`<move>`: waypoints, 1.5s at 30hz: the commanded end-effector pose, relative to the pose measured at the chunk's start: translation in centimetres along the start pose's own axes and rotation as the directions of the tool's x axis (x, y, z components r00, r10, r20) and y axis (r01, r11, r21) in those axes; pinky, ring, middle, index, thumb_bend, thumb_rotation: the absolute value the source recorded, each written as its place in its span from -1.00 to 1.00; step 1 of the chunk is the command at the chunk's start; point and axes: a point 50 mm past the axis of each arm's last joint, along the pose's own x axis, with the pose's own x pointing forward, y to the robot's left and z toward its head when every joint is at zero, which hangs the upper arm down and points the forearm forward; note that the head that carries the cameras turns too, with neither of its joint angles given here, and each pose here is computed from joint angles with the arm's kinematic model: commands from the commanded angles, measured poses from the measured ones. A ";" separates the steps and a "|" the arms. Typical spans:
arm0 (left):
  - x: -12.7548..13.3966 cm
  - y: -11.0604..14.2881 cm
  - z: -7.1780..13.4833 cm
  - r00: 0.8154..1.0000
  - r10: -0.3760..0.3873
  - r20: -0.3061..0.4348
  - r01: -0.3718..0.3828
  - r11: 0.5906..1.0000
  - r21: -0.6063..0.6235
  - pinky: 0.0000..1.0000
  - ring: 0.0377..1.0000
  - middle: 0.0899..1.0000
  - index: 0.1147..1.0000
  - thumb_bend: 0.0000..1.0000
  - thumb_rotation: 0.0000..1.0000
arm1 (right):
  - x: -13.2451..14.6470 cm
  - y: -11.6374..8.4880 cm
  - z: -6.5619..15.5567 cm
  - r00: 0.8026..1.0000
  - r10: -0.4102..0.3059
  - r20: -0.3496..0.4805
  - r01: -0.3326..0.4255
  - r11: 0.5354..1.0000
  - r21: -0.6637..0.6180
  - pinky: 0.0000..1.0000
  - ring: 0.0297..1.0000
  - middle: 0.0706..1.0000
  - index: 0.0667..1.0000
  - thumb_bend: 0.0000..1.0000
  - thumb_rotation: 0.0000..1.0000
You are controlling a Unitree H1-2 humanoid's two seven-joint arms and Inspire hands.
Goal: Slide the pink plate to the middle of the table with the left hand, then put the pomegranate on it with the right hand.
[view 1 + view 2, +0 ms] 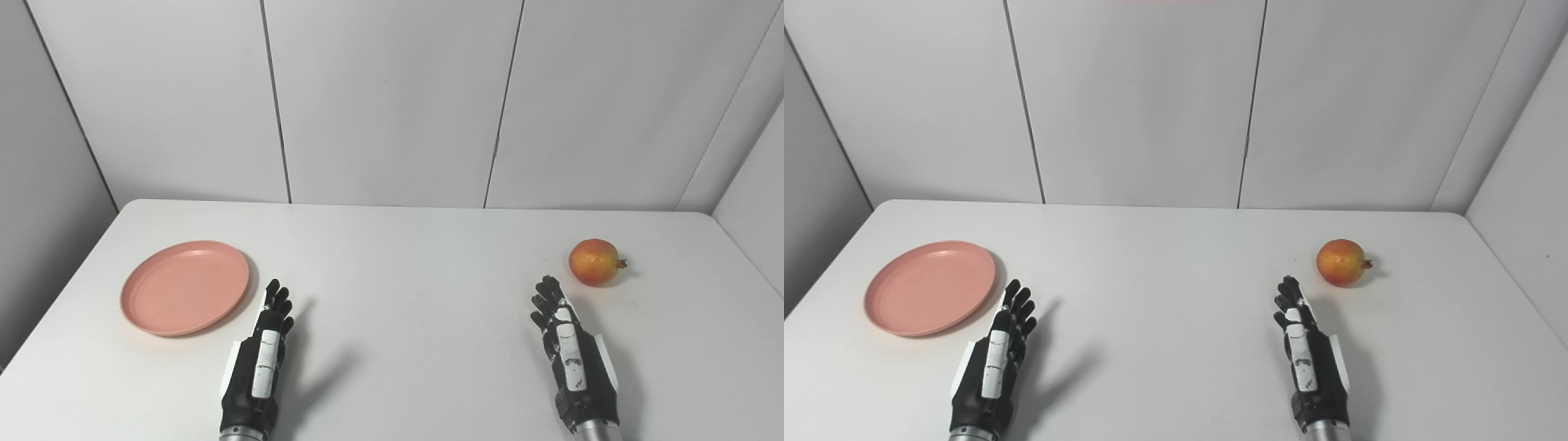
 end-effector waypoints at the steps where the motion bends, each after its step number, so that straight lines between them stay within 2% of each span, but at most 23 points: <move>1: -0.7 1.3 0.3 0.999 -0.008 0.036 0.006 0.999 0.044 1.00 1.00 1.00 1.00 0.75 0.91 | 0.4 0.2 0.9 0.998 0.020 0.052 -0.020 1.000 0.004 0.93 0.92 0.90 0.88 0.63 0.87; 20: -0.5 1.3 0.6 0.999 -0.004 0.036 0.002 0.999 0.052 1.00 1.00 1.00 1.00 0.70 0.97 | 0.6 0.2 1.0 0.998 0.017 0.055 -0.017 1.000 0.000 0.94 0.93 0.90 0.88 0.67 0.86; 45: -0.3 1.1 0.3 1.000 -0.002 0.022 0.002 1.000 0.017 1.00 1.00 1.00 1.00 0.69 0.89 | 0.7 0.1 0.8 0.999 0.022 0.043 -0.022 1.000 0.020 0.96 0.93 0.90 0.90 0.59 0.91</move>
